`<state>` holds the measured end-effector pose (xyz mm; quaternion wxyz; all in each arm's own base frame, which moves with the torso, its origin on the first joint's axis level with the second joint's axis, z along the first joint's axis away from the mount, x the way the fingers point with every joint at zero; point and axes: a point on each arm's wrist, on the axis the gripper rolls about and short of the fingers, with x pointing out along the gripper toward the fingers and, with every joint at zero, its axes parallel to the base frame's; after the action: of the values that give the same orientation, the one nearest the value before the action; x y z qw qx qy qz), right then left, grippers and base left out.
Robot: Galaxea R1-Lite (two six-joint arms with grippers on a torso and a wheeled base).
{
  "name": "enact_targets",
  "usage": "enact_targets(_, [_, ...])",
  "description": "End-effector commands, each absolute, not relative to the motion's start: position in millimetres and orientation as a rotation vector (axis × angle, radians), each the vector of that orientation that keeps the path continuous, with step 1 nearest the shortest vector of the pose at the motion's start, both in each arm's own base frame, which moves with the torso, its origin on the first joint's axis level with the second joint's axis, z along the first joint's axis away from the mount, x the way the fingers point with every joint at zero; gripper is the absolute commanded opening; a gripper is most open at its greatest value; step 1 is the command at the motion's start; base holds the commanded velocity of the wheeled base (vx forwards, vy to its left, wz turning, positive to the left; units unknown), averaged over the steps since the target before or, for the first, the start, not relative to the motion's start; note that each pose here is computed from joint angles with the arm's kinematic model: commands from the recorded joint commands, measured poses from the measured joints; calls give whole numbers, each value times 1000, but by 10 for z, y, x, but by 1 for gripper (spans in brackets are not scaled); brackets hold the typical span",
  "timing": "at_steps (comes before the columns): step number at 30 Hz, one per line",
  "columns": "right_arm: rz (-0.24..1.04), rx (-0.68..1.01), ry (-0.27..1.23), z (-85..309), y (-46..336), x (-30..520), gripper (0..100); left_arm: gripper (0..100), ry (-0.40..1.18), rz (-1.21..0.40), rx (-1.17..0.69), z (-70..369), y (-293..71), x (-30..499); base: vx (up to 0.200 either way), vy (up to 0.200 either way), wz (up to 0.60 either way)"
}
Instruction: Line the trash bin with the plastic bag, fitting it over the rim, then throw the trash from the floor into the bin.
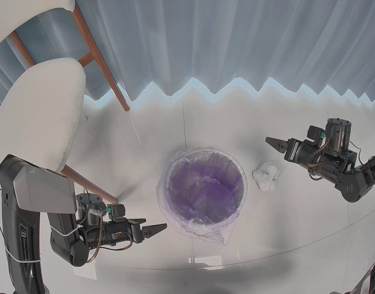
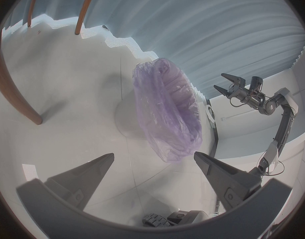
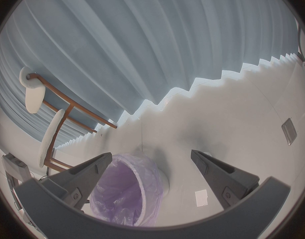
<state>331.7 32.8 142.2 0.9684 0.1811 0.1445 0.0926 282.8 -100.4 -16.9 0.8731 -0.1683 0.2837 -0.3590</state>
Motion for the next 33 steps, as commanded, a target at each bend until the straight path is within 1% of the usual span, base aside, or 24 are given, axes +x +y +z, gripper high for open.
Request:
enact_targets(1, [189,366,289,1397,335,3382,100,100,561,-754,-347,-227,-1040,2978,0,0,0])
enact_targets(6, [193,364,276,1424,339,3423,100,100,517,-777,-325,-251,-1134,3112,0,0,0])
enact_targets(14, [196,366,259,1456,344,3477,100,100,477,-787,-316,-300,-1188,3264,0,0,0])
enact_targets(26, [193,366,260,1450,334,3480,100,100,456,-797,-311,-353,-1243,3362,0,0,0])
enact_targets(27, [193,366,260,1452,333,3476,100,0,456,-797,-311,-353,-1243,3362,0,0,0])
enact_targets(33, [189,366,275,1412,331,3459,100,0,445,-769,-305,-318,-1251,3353,0,0,0])
